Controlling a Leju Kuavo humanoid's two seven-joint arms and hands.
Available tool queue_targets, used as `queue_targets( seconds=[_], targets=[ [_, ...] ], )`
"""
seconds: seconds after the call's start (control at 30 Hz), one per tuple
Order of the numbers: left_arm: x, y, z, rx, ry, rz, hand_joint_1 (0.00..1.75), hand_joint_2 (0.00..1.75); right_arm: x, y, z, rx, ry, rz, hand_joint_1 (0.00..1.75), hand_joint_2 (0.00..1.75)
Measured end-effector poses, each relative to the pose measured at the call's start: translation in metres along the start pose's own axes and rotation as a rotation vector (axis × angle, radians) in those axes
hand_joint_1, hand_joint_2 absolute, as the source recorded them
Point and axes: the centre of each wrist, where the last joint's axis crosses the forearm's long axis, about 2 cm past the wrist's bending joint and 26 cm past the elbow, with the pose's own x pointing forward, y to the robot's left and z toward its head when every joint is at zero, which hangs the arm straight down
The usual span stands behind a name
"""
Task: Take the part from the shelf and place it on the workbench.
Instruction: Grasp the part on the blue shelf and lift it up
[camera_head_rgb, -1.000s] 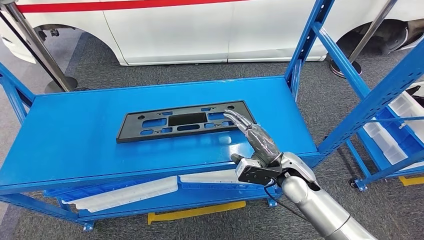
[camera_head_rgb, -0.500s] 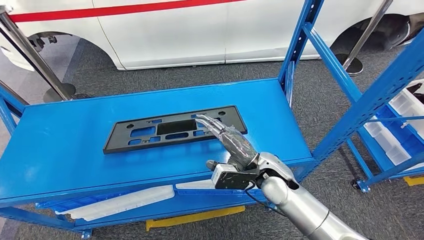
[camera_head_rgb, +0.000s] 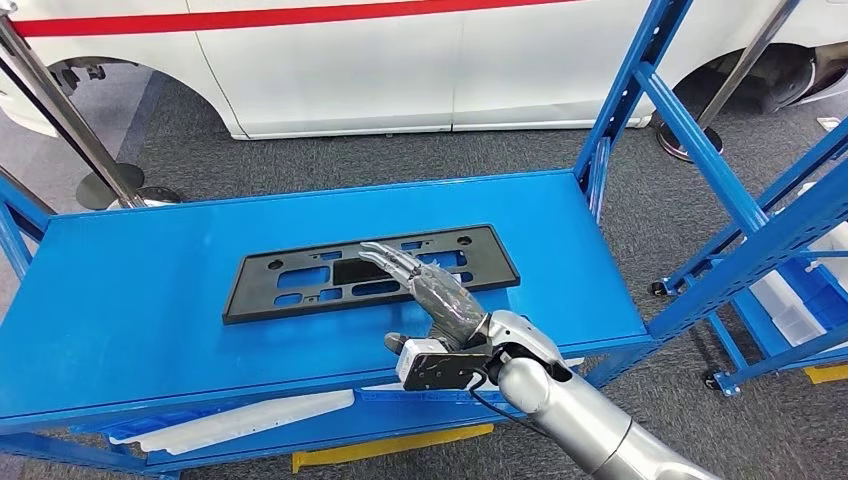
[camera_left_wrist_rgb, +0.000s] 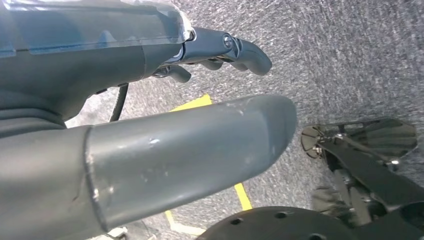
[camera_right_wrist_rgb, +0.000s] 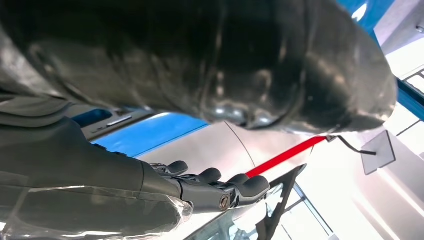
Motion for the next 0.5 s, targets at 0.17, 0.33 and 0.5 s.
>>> queue_targets(
  seconds=[0.17, 0.33, 0.5],
  targets=[
    [-0.002, 0.000, 0.000, -0.001, 0.019, -0.005, 0.00, 0.00, -0.001, 0.005, -0.002, 0.006, 0.002, -0.017, 0.00, 0.87],
    [-0.004, 0.003, 0.000, 0.006, 0.036, -0.008, 0.00, 0.00, -0.002, 0.010, -0.004, 0.013, 0.011, -0.032, 0.00, 1.75],
    [-0.005, 0.004, 0.000, 0.006, 0.047, -0.016, 0.00, 0.00, -0.010, 0.020, -0.006, 0.042, 0.070, -0.011, 0.00, 1.75]
  ],
)
